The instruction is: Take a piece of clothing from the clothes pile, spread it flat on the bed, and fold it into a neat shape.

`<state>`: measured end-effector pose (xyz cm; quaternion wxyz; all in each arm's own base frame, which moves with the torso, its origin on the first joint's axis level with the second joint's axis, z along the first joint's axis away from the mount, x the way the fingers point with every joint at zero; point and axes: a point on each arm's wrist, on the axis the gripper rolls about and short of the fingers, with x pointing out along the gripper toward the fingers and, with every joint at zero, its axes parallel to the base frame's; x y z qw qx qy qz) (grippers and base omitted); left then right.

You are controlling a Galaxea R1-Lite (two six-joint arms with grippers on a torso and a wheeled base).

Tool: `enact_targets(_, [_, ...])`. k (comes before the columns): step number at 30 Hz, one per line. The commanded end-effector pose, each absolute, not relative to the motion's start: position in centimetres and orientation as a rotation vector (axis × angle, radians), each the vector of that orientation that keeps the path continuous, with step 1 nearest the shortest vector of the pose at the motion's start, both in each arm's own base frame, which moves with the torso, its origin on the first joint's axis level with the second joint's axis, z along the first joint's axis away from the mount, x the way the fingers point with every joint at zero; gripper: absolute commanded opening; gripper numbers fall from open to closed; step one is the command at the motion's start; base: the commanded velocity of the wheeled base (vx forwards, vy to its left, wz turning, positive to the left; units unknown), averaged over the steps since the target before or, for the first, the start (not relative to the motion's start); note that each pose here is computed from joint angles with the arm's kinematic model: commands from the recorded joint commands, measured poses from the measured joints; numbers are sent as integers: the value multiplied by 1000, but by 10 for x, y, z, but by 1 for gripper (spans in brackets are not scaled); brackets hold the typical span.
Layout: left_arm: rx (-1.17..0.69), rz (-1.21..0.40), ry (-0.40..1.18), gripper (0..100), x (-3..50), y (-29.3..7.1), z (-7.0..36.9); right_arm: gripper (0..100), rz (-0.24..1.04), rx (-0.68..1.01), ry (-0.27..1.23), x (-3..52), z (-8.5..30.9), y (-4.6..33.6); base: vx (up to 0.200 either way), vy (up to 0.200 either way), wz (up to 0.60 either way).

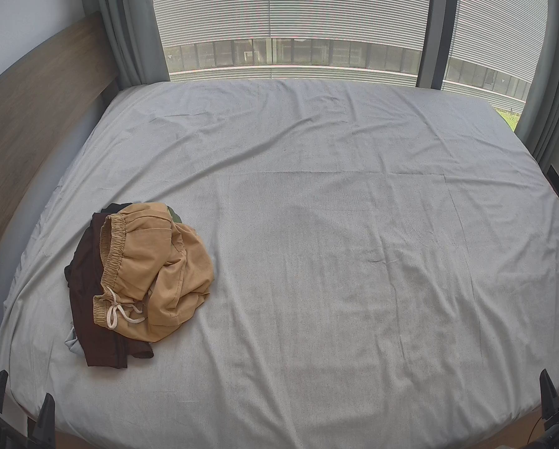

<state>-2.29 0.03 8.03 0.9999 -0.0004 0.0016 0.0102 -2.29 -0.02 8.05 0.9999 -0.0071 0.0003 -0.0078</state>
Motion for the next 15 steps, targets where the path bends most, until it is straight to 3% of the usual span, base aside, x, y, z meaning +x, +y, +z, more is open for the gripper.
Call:
enact_targets(1, [-1,18,8,100,-23,0,75,100,-15,-12,2,-23,76,0,0,0,0])
enact_targets(15, [11,18,8,100,-23,0,75,100,-14,-9,2,-23,76,0,0,0,0])
